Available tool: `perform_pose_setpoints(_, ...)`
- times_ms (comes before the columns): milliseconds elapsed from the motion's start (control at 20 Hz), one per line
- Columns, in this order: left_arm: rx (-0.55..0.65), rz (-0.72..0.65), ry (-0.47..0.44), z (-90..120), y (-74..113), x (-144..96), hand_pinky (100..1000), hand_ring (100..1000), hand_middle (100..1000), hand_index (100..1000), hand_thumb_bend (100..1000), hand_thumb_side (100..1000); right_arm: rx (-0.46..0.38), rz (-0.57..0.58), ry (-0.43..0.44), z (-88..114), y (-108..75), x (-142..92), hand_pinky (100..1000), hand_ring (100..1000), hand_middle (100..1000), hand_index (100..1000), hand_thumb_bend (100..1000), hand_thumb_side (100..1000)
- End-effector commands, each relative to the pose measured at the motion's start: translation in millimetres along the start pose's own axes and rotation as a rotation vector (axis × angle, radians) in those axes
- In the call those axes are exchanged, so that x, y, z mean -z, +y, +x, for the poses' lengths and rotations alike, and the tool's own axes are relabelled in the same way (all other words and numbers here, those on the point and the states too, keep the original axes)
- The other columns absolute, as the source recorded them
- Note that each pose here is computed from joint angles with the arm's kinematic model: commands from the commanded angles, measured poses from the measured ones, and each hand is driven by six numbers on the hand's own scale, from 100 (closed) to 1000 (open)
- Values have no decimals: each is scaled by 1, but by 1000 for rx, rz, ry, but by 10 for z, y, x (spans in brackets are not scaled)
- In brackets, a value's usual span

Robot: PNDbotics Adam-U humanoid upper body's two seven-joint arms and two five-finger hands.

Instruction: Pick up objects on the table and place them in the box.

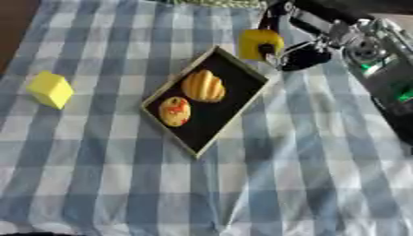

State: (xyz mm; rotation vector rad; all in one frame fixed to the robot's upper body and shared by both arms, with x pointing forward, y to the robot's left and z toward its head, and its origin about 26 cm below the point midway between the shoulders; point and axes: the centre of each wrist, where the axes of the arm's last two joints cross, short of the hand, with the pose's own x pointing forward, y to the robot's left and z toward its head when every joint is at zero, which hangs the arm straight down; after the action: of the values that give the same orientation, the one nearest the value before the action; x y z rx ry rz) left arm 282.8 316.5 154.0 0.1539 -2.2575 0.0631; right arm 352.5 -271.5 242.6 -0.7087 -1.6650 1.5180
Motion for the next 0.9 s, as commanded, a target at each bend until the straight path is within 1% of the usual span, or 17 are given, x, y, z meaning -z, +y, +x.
perform_pose_setpoints(50, 6, -19, -28, 84, 10, 58, 759, 825, 626, 773, 100, 690, -32, 26, -4, 19, 19, 71, 889, 849, 446, 609, 100, 111)
perform_pose_setpoints(300, 3, -19, -28, 83, 8, 59, 759, 827, 626, 773, 100, 691, -39, 67, 37, -109, 206, 225, 888, 863, 469, 630, 100, 124)
perform_pose_setpoints(450, 2, -19, -31, 85, 6, 63, 759, 827, 627, 773, 100, 691, -33, 100, 48, -184, 312, 306, 888, 871, 481, 642, 100, 129)
perform_pose_setpoints(550, 1, -20, -33, 87, 2, 66, 759, 827, 627, 773, 100, 690, -32, 118, 50, -223, 361, 352, 890, 887, 507, 666, 100, 133)
perform_pose_setpoints(600, 0, -20, -34, 86, 1, 67, 759, 828, 627, 773, 100, 690, -34, 128, 50, -240, 377, 369, 893, 915, 567, 712, 100, 134)
perform_pose_setpoints(650, 0, -20, -34, 85, 0, 67, 759, 828, 627, 774, 100, 690, -39, 136, 51, -254, 387, 381, 893, 926, 594, 731, 100, 134)
perform_pose_setpoints(700, 0, -19, -32, 82, 1, 64, 759, 828, 627, 774, 100, 691, -47, 141, 51, -263, 390, 387, 896, 972, 717, 826, 100, 135)
perform_pose_setpoints(750, 0, -18, -31, 79, 3, 62, 759, 828, 627, 774, 100, 691, -56, 144, 49, -267, 389, 389, 898, 979, 733, 839, 100, 135)
perform_pose_setpoints(800, 1, -18, -30, 76, 5, 61, 760, 828, 627, 774, 100, 691, -64, 148, 46, -269, 384, 387, 933, 1000, 851, 926, 100, 165)
perform_pose_setpoints(850, 1, -17, -29, 74, 7, 59, 760, 828, 627, 774, 100, 691, -77, 152, 39, -265, 369, 380, 949, 1000, 868, 941, 100, 219)
perform_pose_setpoints(900, 1, -16, -28, 72, 8, 57, 760, 829, 627, 774, 100, 692, -90, 155, 32, -259, 350, 371, 972, 1000, 901, 970, 100, 342)
